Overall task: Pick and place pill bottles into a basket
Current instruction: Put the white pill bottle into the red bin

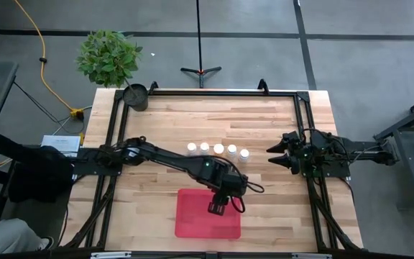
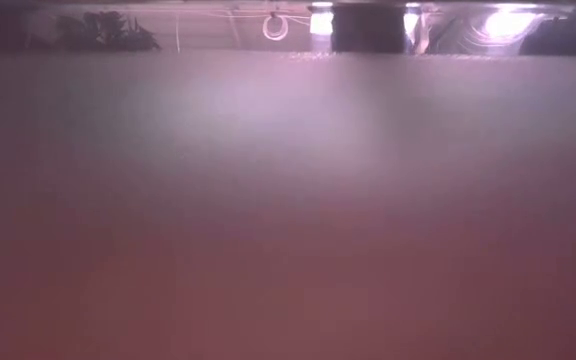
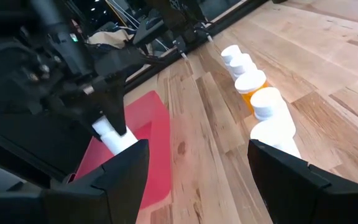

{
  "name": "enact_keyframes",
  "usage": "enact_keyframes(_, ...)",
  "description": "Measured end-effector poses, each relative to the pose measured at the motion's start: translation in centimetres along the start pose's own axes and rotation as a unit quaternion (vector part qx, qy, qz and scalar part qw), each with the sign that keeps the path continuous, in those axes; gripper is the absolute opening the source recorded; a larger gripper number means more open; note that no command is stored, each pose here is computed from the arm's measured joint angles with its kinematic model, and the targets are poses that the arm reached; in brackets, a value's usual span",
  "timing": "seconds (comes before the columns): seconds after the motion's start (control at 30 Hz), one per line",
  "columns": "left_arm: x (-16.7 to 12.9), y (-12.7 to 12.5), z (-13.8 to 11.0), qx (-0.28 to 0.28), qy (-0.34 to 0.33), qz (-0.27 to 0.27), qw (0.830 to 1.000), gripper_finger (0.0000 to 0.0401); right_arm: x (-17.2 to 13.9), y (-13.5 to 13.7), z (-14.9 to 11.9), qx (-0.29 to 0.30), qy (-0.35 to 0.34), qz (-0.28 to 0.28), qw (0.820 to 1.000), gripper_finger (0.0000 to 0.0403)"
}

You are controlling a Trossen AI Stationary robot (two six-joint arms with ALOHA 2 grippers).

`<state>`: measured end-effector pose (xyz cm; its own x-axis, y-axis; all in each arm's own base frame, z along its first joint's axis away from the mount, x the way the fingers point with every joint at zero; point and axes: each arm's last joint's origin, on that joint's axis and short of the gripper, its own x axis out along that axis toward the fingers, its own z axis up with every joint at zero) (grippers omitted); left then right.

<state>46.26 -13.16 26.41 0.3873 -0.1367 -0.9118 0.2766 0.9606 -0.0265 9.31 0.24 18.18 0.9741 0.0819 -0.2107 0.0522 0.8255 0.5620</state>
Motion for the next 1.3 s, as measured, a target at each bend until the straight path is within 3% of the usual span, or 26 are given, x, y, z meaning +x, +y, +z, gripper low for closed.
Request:
enact_keyframes(0.5, 5.4, 0.1, -0.7, 0.013, 0.054, -0.023, 0.998, 0.0207, 0.1, -0.1, -0.1, 0.010, 0.005, -0.005, 1.000, 0.0263)
enact_keyframes(0.9, 6.9, 0.0, -0.9, 0.013, 0.060, -0.030, 0.998, 0.0208, 0.2, -0.1, -0.1, 0.014, 0.009, -0.008, 1.000, 0.0263)
enact_keyframes(1.3, 6.9, 0.1, -0.8, 0.011, 0.054, -0.024, 0.998, 0.0304, 0.2, -0.1, -0.1, 0.015, 0.009, -0.008, 1.000, 0.0263)
